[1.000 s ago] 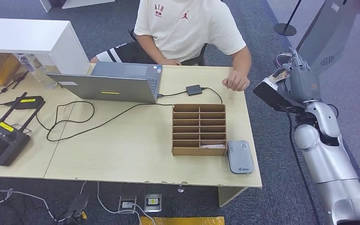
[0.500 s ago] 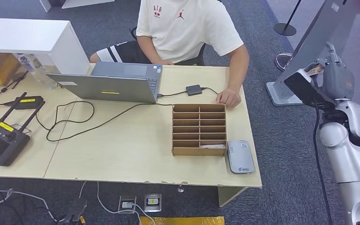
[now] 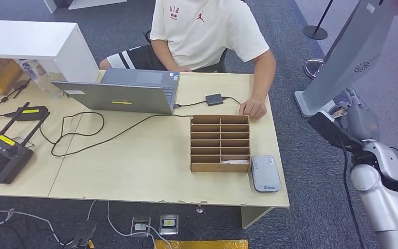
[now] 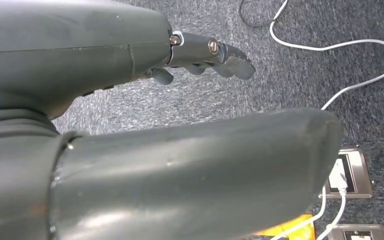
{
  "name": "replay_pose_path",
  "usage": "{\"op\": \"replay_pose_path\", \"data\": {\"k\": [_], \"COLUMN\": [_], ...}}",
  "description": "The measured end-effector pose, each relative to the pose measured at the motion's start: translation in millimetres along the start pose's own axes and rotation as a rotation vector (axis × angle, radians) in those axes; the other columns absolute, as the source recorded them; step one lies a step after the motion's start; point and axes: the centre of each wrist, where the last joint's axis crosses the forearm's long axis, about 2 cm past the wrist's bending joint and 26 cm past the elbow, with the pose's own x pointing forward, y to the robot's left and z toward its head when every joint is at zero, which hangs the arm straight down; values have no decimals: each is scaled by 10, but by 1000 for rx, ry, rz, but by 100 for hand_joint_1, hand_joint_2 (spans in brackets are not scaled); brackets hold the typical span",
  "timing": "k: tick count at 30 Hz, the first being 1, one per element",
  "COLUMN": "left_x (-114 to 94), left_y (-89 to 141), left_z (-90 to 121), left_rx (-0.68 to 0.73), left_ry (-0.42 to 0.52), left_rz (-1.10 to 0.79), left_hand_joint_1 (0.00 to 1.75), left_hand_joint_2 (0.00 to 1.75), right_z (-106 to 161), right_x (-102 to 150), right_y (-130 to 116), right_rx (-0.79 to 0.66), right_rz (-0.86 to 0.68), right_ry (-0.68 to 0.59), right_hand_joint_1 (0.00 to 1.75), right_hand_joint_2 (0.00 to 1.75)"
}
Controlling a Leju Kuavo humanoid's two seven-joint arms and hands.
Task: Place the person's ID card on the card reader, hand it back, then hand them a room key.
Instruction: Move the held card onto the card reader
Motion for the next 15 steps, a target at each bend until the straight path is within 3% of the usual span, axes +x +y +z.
{"op": "replay_pose_path", "data": {"k": [15], "left_x": [22], "left_y": [6], "left_z": [-9], "left_rx": [-22], "left_ry": [-8], "left_rz": [-39], "left_hand_joint_1": [0], "left_hand_joint_2": [0], "right_z": [332], "right_x": [291], "right_y": [534], "right_rx": [128], "right_rz": [-41], "right_ry": [-32], "right_hand_joint_1": [175], "right_hand_joint_2": [175]}}
